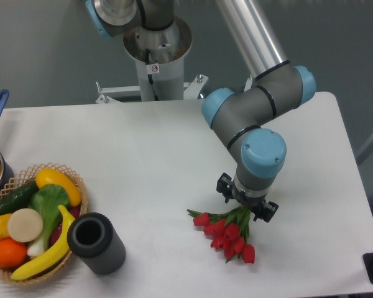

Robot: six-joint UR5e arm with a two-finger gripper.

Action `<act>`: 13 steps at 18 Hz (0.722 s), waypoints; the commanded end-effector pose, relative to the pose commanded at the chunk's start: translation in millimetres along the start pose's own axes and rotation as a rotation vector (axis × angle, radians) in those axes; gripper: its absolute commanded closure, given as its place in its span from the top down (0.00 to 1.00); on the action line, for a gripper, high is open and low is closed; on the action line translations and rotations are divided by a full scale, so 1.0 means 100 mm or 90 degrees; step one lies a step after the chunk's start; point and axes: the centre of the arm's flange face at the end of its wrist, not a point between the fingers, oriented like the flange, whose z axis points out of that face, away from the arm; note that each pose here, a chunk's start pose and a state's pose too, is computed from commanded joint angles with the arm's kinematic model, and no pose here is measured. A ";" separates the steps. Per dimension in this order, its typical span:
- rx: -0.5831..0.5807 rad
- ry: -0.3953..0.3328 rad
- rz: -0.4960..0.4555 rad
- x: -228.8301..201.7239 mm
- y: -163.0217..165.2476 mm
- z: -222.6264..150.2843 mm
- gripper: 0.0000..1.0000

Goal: Place the flowers on the table
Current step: 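Open the gripper to release the tulips onto the table, then raise the open gripper up away from the tulips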

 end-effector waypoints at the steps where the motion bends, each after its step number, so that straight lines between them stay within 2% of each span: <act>1: 0.001 -0.003 -0.002 0.01 0.03 -0.04 0.97; 2: 0.004 -0.010 -0.003 0.02 0.04 -0.12 1.00; 11: 0.011 -0.044 -0.028 -0.08 0.32 -0.50 1.00; 13: 0.022 -0.064 -0.028 -0.06 0.36 -0.73 1.00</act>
